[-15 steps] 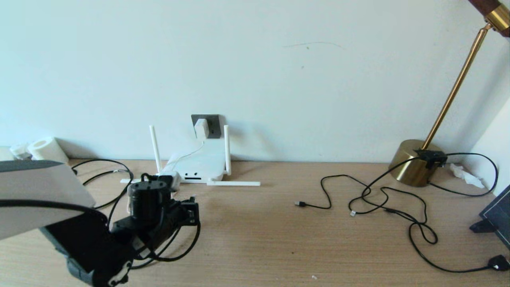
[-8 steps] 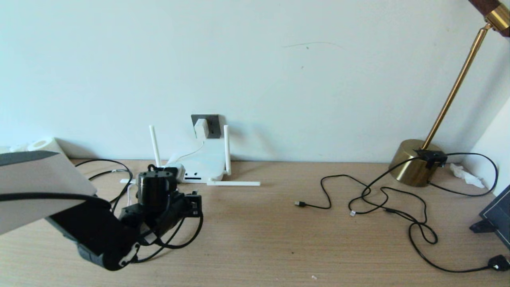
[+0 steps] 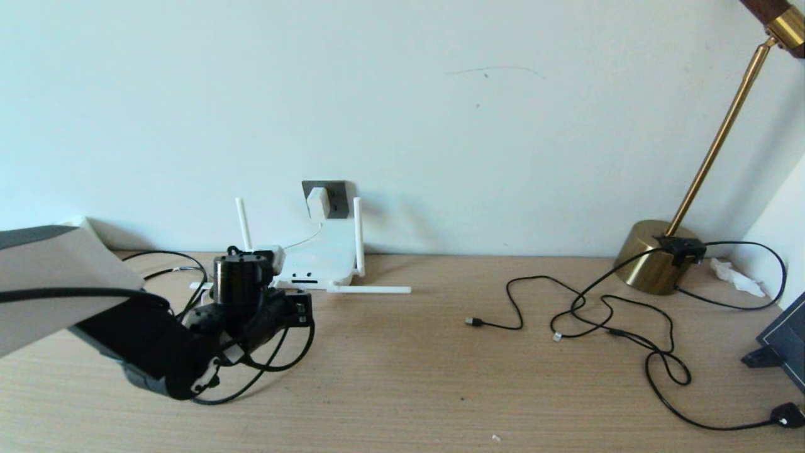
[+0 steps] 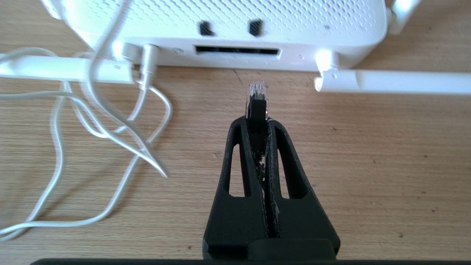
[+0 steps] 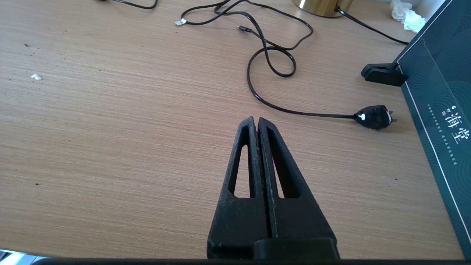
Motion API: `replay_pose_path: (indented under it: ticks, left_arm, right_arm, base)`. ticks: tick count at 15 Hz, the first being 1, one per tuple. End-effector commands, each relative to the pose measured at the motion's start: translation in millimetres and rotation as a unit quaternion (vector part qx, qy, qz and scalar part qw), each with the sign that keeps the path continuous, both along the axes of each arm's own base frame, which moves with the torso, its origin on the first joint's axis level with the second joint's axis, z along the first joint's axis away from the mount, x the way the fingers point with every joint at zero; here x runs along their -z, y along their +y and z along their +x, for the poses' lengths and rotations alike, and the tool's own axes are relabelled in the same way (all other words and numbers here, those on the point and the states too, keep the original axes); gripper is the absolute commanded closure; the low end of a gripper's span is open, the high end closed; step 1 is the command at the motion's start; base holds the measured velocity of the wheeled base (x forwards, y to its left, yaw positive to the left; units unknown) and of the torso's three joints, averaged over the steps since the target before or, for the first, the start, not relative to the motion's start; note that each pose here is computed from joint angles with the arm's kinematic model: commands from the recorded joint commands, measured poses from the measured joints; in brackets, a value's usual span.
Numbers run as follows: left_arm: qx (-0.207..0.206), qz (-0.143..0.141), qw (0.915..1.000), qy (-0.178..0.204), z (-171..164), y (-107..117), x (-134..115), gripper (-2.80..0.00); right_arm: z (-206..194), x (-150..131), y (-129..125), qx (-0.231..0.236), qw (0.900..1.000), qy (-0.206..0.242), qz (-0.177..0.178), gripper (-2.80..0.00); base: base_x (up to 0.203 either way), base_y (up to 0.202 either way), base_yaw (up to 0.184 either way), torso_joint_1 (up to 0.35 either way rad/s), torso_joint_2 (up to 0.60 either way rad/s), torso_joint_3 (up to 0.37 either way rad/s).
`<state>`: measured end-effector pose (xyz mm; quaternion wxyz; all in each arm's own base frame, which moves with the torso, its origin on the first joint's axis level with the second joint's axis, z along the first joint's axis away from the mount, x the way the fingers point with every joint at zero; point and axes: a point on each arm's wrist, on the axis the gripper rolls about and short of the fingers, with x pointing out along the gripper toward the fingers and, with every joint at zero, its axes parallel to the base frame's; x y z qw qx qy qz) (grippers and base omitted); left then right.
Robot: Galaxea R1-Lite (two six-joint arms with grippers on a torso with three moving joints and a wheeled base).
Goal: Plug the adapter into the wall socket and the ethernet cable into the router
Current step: Align cable and router interface
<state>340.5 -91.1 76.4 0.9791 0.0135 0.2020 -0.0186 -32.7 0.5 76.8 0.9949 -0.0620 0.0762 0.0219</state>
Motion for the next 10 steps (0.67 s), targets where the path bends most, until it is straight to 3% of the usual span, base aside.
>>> replay_pose_path:
  ticks: [1,10]
  left_arm:
    - [-0.001,-0.002,1.0000,0.000,3,0,-2,0.00]
    - [-0.002,-0.003,1.0000,0.001,21,-5,-3,0.00]
  right_arm:
    - [0,0,0,-0.001,1.000,0.001,-0.001,0.00]
    - [0,0,0,-0.001,1.000,0.001,-0.001,0.00]
  base:
    - [0.000,0.000,0.000,0.000,0.00,0.000]
    - [0.000,0.000,0.000,0.000,0.00,0.000]
